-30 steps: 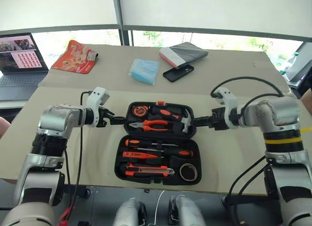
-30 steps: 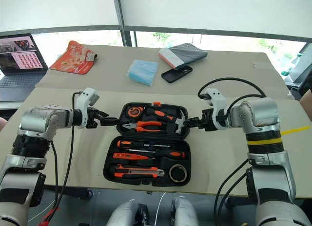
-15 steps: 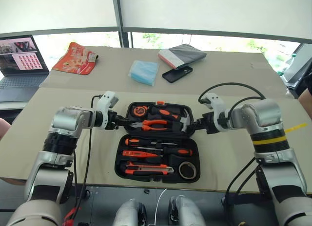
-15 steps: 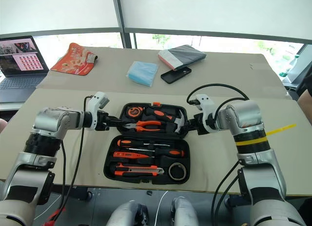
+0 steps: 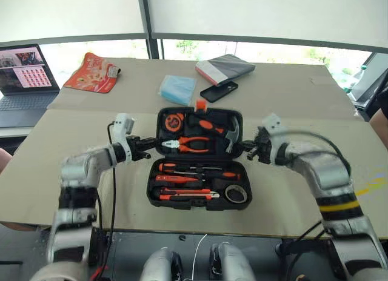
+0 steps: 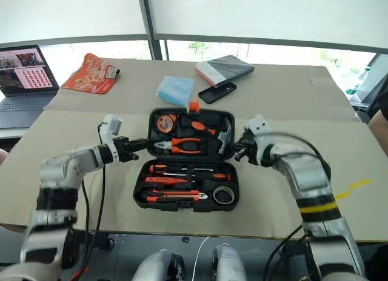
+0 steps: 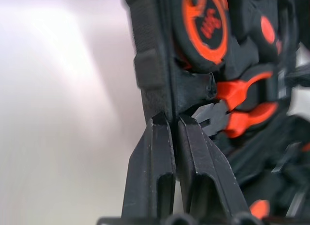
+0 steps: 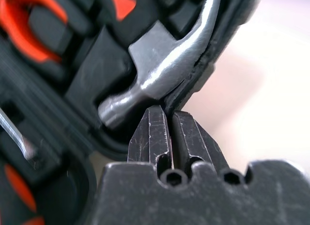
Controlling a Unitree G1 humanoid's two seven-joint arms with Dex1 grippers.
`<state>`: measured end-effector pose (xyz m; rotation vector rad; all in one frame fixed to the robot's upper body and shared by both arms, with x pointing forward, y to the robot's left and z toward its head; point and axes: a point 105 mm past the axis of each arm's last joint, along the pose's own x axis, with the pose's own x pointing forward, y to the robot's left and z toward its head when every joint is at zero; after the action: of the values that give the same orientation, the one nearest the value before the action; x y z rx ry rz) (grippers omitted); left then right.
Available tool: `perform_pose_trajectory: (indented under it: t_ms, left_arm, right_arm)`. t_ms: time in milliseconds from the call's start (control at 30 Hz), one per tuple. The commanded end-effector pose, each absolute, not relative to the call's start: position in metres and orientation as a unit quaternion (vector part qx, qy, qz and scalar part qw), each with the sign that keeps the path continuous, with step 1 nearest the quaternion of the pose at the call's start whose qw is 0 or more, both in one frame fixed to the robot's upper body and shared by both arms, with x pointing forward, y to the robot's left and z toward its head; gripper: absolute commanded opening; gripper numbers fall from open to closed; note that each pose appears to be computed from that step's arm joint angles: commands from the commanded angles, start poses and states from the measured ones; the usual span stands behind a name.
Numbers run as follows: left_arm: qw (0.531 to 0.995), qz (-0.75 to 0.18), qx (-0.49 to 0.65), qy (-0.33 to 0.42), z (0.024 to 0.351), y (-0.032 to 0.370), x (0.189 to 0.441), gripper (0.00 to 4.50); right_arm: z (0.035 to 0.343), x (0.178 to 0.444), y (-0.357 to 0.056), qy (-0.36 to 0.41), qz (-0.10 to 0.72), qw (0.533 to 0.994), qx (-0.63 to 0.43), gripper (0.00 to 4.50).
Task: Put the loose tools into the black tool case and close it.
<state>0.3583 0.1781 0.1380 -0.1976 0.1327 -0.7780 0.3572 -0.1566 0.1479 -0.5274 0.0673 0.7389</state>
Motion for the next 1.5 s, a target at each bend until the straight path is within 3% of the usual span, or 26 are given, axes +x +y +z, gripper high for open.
perform_pose_trajectory:
  t_ms: [33,200,300,333,367,500,633,667,700,767,833,933,967,1000,1067,1100,1167,1200,1333,1500]
  left_arm:
    - [0.911,-0.41,-0.004,-0.046,0.172,0.182,0.338,0.02]
    - [0.904,-0.408,0.089,-0.085,0.148,0.188,0.309,0.02]
    - [0.866,-0.455,0.199,-0.066,0.116,0.185,0.283,0.02]
    - [0.859,-0.463,0.21,-0.06,0.108,0.187,0.276,0.77]
    - [0.867,-0.45,0.205,-0.064,0.106,0.191,0.275,0.92]
    - [0.874,-0.418,0.236,-0.07,0.099,0.217,0.271,2.44]
    - [0.879,-0.409,0.239,-0.059,0.102,0.239,0.264,3.84]
    - [0.883,-0.404,0.234,-0.047,0.102,0.245,0.265,4.15]
    - [0.887,-0.4,0.229,-0.035,0.101,0.251,0.265,4.17]
    - [0.891,-0.391,0.23,-0.017,0.1,0.258,0.271,4.17]
    - [0.897,-0.379,0.226,-0.019,0.104,0.259,0.283,4.17]
    - [0.895,-0.391,0.212,-0.026,0.115,0.241,0.307,4.17]
    - [0.892,-0.401,0.206,-0.025,0.118,0.234,0.314,3.66]
    - [0.886,-0.416,0.204,-0.026,0.12,0.225,0.319,3.56]
    - [0.872,-0.449,0.196,0.002,0.117,0.211,0.328,2.85]
    - [0.867,-0.455,0.2,0.003,0.118,0.203,0.336,2.31]
    - [0.863,-0.461,0.206,0.004,0.121,0.193,0.346,2.01]
    - [0.862,-0.461,0.211,0.004,0.122,0.188,0.353,1.5]
    - [0.852,-0.471,0.226,0.023,0.117,0.177,0.367,0.16]
    - [0.829,-0.512,0.22,0.047,0.105,0.166,0.36,0.02]
  right_arm:
    - [0.158,0.339,-0.15,-0.091,0.38,0.833,-0.392,0.0]
    - [0.126,0.321,-0.163,-0.151,0.381,0.755,-0.511,0.0]
    - [0.11,0.319,-0.176,-0.154,0.363,0.739,-0.546,0.0]
    - [0.106,0.318,-0.182,-0.151,0.351,0.751,-0.539,0.0]
    - [0.1,0.318,-0.188,-0.136,0.345,0.759,-0.535,0.38]
    - [0.083,0.294,-0.187,-0.144,0.381,0.734,-0.544,1.69]
    - [0.084,0.286,-0.207,-0.132,0.36,0.733,-0.563,3.06]
    - [0.085,0.284,-0.212,-0.123,0.357,0.738,-0.56,3.37]
    - [0.086,0.282,-0.219,-0.109,0.352,0.75,-0.549,3.71]
    - [0.089,0.277,-0.23,-0.084,0.346,0.775,-0.522,3.71]
    - [0.095,0.273,-0.236,-0.062,0.339,0.807,-0.48,3.4]
    - [0.117,0.259,-0.231,-0.078,0.348,0.829,-0.431,2.42]
    - [0.117,0.252,-0.227,-0.069,0.366,0.829,-0.418,2.05]
    - [0.114,0.242,-0.219,-0.058,0.394,0.824,-0.403,1.71]
    - [0.103,0.221,-0.203,-0.021,0.456,0.813,-0.362,1.02]
    - [0.103,0.213,-0.191,-0.02,0.48,0.812,-0.331,0.52]
    - [0.102,0.207,-0.177,-0.017,0.502,0.814,-0.294,0.17]
    - [0.099,0.205,-0.169,-0.012,0.517,0.808,-0.281,0.0]
    - [0.078,0.191,-0.149,0.041,0.579,0.77,-0.265,0.0]
    - [0.058,0.206,-0.135,0.077,0.581,0.758,-0.288,0.0]
